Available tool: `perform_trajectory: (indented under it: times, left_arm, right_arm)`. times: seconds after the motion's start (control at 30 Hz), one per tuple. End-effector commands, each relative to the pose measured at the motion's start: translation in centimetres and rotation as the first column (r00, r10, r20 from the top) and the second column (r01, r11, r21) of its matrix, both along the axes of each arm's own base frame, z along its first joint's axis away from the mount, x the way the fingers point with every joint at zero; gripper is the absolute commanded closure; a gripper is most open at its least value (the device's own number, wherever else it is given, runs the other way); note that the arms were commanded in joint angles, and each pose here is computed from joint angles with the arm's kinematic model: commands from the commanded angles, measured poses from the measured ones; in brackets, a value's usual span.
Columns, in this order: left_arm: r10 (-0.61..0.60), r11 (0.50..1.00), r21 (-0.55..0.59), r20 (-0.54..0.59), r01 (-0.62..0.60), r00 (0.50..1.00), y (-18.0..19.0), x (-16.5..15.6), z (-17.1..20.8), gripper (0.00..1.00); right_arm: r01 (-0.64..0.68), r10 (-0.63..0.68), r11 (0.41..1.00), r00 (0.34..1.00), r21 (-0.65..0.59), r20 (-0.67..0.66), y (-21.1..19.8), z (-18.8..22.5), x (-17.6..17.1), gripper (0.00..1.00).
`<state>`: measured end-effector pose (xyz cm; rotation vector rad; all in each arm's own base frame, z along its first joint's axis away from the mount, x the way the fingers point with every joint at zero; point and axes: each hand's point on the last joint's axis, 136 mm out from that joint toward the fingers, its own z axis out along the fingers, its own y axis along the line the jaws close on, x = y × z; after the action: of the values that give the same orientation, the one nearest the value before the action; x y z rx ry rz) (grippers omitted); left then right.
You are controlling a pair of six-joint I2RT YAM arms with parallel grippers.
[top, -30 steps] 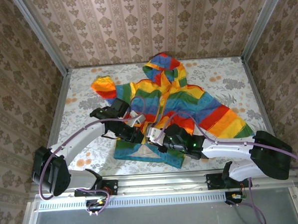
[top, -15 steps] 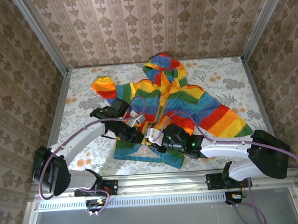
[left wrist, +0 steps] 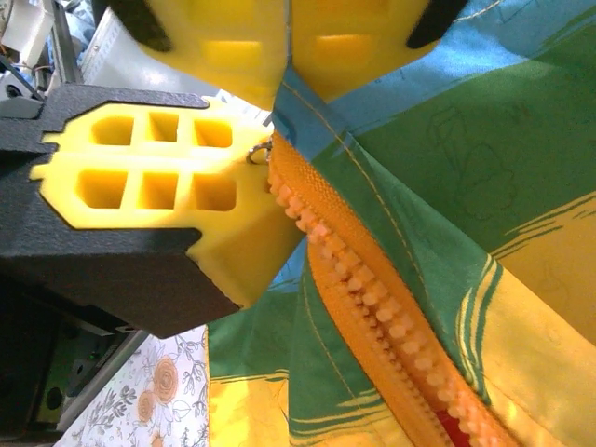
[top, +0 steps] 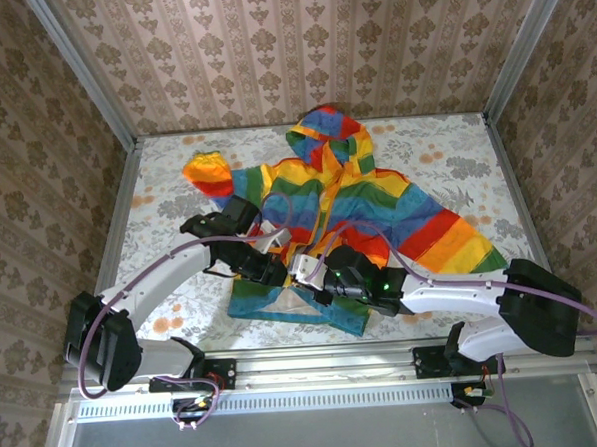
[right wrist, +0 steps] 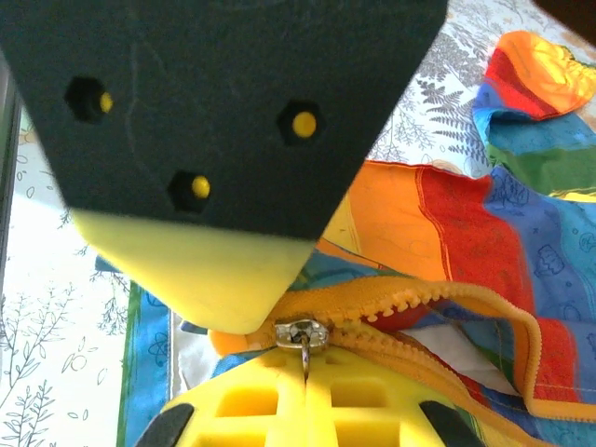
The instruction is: Zip up the jacket
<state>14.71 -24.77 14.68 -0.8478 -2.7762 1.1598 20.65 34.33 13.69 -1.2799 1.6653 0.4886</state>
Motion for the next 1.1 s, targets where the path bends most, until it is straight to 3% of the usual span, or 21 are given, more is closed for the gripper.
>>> perform_trajectory:
  times: [0.0,0.1,0.23,0.4,0.63,0.77,1.07]
  left_arm:
    - [0.008,1.0,-0.021,0.058,-0.007,0.998,0.0,0.7,1.2,0.7]
    - [0.06,0.998,-0.035,0.1,-0.056,0.993,0.3,1.5,1.8,0.54]
    - [0.18,0.984,-0.05,0.189,-0.174,0.965,1.7,2.7,2.3,0.49]
    - [0.375,0.924,-0.17,0.22,-0.343,0.901,2.2,3.1,2.7,0.46]
    - [0.582,0.811,-0.168,0.128,-0.561,0.803,3.1,1.5,1.2,0.48]
    - [0.629,0.765,-0.243,0.084,-0.596,0.773,2.2,1.3,1.3,0.47]
    - [0.662,0.722,-0.312,0.053,-0.617,0.748,1.2,1.7,1.8,0.46]
  right_arm:
    - [0.028,-0.028,0.999,1.0,0.031,0.001,0.0,2.1,0.3,1.0]
    - [0.015,-0.015,0.999,1.0,0.034,-0.019,0.3,2.0,0.0,1.0]
    - [-0.008,0.01,0.999,0.998,0.038,-0.061,0.9,1.8,-0.4,1.0]
    - [-0.053,0.057,0.998,0.989,0.031,-0.138,2.0,1.7,-1.1,1.0]
    - [-0.012,0.016,1.0,0.971,0.018,-0.24,3.0,0.7,-0.6,1.0]
    - [-0.004,0.009,1.0,0.965,0.022,-0.261,3.4,0.5,-0.5,1.0]
    - [0.054,-0.052,0.999,0.962,-0.002,-0.27,2.9,0.7,0.1,1.0]
